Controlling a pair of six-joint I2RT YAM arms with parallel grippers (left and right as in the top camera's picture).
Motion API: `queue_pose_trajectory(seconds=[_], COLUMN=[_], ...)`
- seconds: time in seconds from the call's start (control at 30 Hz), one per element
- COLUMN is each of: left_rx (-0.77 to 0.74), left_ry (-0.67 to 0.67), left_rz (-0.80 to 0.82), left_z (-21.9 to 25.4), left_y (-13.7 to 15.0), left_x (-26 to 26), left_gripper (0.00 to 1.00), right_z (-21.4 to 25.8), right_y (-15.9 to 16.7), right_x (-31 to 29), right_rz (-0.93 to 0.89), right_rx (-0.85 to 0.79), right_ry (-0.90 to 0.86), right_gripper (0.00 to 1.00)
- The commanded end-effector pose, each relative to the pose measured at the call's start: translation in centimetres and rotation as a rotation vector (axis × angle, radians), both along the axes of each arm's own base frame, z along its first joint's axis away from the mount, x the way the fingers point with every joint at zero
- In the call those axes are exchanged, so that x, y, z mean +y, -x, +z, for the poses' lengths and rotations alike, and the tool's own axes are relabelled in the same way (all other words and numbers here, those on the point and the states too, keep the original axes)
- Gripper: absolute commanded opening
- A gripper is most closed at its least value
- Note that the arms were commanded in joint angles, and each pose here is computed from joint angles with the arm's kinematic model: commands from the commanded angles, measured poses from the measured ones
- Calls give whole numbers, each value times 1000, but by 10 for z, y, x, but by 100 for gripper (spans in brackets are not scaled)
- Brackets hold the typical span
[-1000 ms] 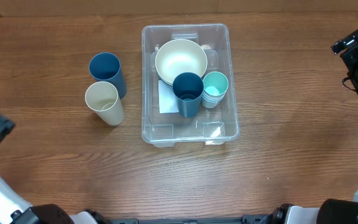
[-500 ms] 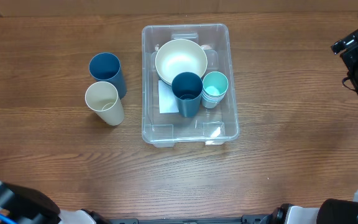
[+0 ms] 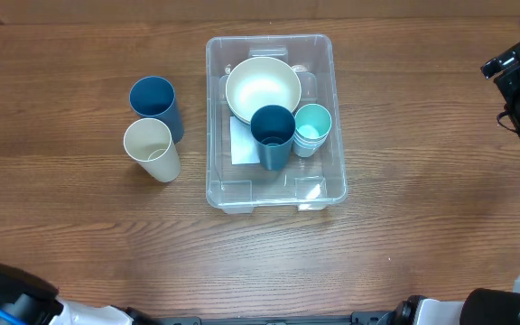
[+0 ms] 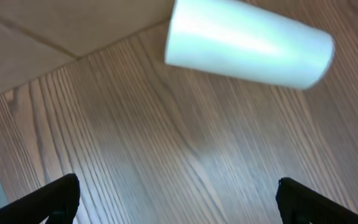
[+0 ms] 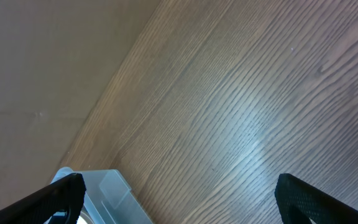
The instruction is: Pack container
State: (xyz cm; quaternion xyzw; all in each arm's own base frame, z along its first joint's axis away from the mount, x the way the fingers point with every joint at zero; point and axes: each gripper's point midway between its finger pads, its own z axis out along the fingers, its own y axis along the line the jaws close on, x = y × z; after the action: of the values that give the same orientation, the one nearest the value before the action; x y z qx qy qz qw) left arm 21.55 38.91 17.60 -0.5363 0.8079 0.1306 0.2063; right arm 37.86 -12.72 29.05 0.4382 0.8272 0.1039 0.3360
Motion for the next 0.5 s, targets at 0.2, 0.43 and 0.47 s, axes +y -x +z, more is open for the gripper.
queue_pose_trajectory(seconds=[0.2,0.43,0.47], left_rx=[-42,-38,-36], left_ry=[62,-7,-20], left_rz=[-213,-311,-320], left_z=[-58,-72,-73], left_y=[-19,-32,-33], left_x=[27,46,49], left_gripper=[100,99,99], right_z=[8,8,8], right_y=[2,2,2], right_x=[1,1,1], right_rz=[-2,-2,-2], right_rx=[-21,-21,-21], right_ry=[5,5,5], right_gripper=[100,100,100])
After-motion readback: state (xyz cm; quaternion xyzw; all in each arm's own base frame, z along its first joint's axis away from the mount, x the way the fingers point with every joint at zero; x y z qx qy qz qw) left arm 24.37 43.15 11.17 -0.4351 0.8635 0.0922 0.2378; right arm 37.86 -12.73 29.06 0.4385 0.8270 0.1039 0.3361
